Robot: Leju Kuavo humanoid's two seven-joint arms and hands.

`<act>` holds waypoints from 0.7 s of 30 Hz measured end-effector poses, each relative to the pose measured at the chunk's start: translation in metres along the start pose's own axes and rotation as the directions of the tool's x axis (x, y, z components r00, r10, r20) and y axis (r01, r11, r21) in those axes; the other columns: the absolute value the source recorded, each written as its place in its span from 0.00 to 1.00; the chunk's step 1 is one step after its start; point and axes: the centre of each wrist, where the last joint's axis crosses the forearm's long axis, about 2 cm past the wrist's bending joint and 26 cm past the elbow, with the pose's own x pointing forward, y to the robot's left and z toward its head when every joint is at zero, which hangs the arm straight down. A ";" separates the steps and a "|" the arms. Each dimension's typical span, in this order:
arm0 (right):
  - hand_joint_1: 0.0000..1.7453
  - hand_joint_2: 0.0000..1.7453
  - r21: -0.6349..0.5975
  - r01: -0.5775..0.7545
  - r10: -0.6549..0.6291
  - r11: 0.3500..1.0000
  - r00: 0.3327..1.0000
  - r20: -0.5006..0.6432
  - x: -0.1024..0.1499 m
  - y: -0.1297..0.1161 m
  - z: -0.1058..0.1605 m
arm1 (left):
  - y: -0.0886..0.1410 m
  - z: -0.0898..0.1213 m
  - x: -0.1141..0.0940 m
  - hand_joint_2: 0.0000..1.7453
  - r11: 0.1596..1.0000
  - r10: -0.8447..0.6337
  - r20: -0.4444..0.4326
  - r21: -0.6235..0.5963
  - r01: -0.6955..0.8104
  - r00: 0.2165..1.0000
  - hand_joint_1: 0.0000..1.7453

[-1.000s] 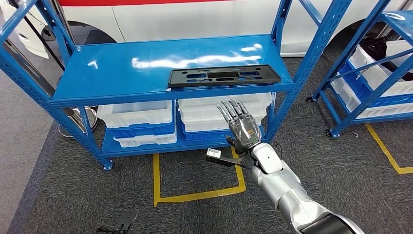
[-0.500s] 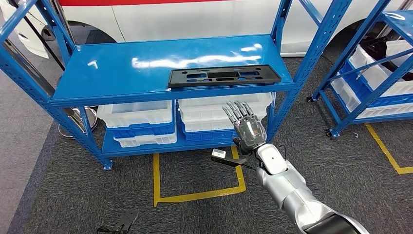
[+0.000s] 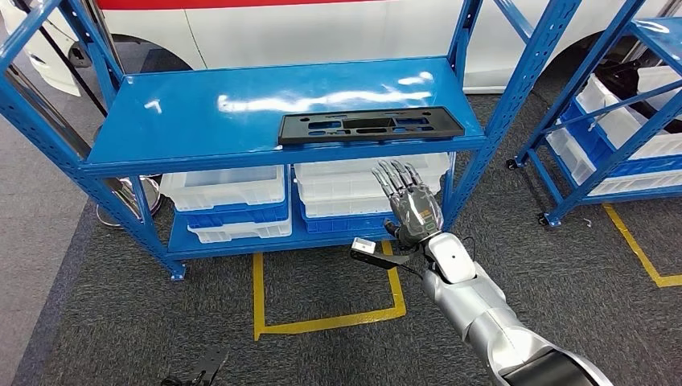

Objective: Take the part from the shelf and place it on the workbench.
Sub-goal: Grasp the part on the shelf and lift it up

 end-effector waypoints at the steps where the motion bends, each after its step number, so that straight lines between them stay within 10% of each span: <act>1: 0.00 1.00 0.000 0.001 -0.001 1.000 1.000 -0.001 0.000 0.000 0.000 | 0.000 0.000 0.000 0.00 1.000 0.000 -0.002 -0.001 0.000 1.000 0.00; 21: 0.00 1.00 -0.011 0.021 -0.021 1.000 1.000 -0.007 -0.004 -0.003 -0.005 | 0.001 0.000 0.004 0.00 1.000 -0.013 -0.025 0.006 0.013 1.000 0.00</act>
